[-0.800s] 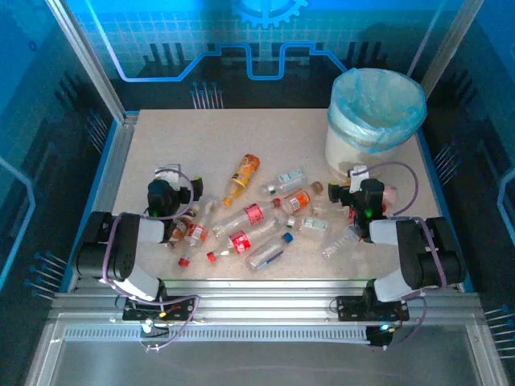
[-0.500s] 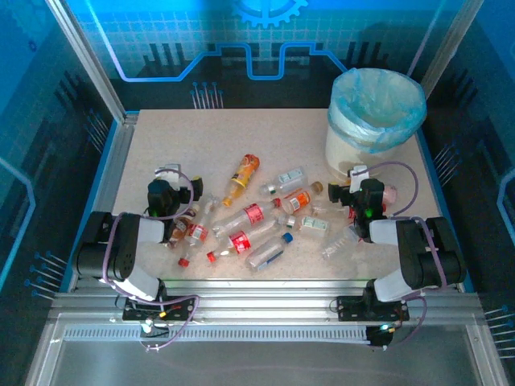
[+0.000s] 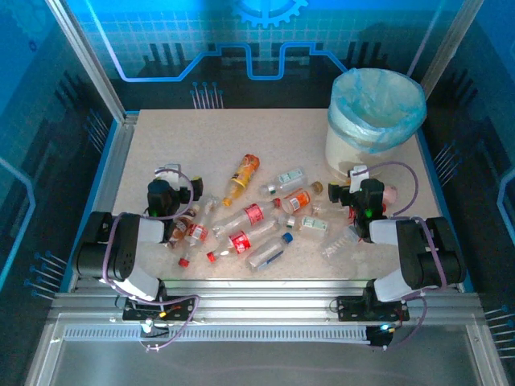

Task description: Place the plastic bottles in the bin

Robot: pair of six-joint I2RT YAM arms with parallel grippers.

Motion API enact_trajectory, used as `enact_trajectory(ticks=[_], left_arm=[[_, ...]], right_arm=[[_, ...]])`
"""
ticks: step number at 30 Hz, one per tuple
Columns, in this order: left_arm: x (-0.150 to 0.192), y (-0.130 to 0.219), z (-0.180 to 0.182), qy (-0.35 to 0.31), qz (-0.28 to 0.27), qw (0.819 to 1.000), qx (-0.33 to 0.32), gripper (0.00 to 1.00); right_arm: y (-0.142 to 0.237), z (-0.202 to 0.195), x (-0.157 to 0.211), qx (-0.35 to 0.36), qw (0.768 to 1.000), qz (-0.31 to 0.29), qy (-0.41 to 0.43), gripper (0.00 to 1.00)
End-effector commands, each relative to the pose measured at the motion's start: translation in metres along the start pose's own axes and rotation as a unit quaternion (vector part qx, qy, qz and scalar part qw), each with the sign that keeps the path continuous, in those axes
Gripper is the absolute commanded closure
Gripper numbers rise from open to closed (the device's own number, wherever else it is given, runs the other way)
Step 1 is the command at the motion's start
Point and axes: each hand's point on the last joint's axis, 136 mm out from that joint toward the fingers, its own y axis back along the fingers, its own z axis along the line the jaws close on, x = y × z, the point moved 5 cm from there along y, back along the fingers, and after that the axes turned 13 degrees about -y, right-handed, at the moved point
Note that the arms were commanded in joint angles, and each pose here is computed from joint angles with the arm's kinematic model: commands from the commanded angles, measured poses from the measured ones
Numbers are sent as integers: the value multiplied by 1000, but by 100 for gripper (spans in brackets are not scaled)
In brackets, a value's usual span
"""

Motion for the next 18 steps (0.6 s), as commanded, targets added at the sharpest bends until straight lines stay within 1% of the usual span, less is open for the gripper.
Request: enact_trajectory(ticks=[1, 3, 5, 7, 8, 9, 11, 13, 18], left_arm=[[-6, 3, 4, 7, -11, 1000, 0, 1], [-11, 13, 10, 18, -21, 999, -19, 1], [-18, 25, 12, 21, -39, 999, -25, 1], [-27, 36, 11, 16, -54, 998, -20, 1], [-33, 41, 13, 16, -53, 998, -27, 1], [-37, 44, 14, 18, -47, 998, -32, 1], [-56, 55, 19, 28, -39, 998, -46, 1], [-77, 67, 24, 38, -46, 997, -58, 1], [-134, 104, 21, 41, -80, 995, -42, 3]], right_arm=[[-3, 3, -12, -1, 1000, -24, -1, 0], [-2, 3, -15, -1, 1000, -28, -1, 0], [2, 3, -29, 12, 1000, -17, -6, 0], [12, -6, -48, 64, 997, 23, -28, 0], [19, -11, -56, 88, 995, 39, -38, 0], [23, -14, -61, 97, 993, 47, -46, 0], [39, -15, -70, 96, 992, 52, -67, 0], [56, -11, -74, 86, 991, 55, -88, 0], [105, -11, -67, 98, 977, 99, -164, 1]])
